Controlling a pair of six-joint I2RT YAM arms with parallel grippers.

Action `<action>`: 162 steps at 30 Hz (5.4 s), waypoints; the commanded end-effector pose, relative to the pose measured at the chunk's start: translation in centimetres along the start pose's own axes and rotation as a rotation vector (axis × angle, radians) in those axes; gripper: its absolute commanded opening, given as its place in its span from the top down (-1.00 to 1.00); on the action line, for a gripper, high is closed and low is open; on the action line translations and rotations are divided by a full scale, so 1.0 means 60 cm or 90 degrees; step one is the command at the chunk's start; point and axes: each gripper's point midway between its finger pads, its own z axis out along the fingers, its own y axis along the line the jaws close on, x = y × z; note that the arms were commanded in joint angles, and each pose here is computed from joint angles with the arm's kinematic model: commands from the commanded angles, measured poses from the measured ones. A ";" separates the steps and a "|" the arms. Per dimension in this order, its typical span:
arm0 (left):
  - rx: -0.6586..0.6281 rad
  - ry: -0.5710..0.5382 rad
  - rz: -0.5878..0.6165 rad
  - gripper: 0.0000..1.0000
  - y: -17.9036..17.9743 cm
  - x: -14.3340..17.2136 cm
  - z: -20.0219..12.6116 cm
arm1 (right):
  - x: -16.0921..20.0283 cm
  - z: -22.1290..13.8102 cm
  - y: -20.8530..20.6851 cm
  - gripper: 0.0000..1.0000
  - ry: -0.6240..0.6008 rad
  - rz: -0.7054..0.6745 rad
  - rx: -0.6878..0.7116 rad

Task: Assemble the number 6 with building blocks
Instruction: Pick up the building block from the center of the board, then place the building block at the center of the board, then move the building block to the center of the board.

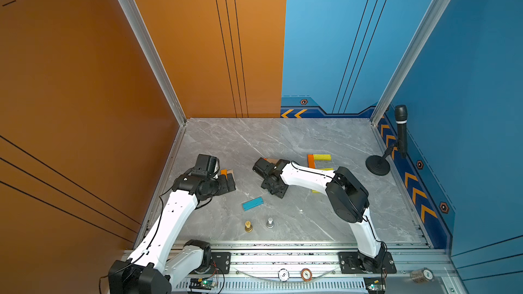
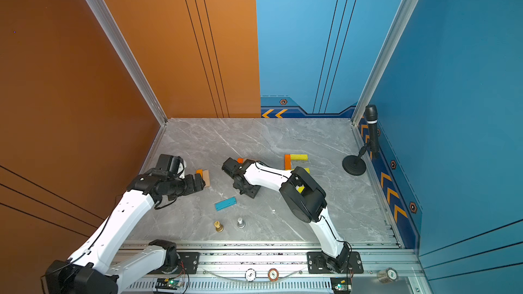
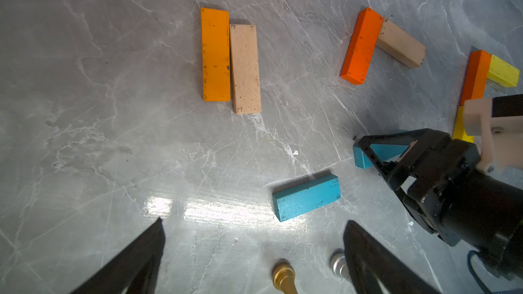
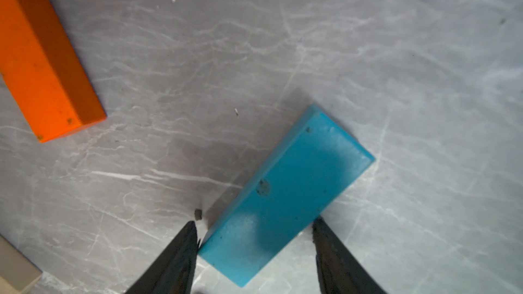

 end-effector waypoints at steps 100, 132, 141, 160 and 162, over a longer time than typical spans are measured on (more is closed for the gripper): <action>0.018 0.017 -0.022 -0.95 0.005 0.002 0.010 | 0.030 -0.035 0.138 -0.15 0.063 -0.210 -0.117; -0.182 0.226 0.089 0.19 0.005 0.132 0.130 | -0.174 -0.261 -0.121 -0.38 -0.180 -0.148 -0.277; -0.212 0.240 0.122 0.22 -0.012 0.140 0.168 | -0.191 -0.261 -0.160 -0.37 -0.188 -0.130 -0.275; -0.014 0.188 0.122 0.22 -0.173 0.099 0.129 | -0.182 -0.248 -0.174 -0.36 -0.183 -0.152 -0.236; -0.003 0.181 0.097 0.21 -0.160 0.088 0.119 | -0.164 -0.240 -0.161 -0.37 -0.179 -0.189 -0.221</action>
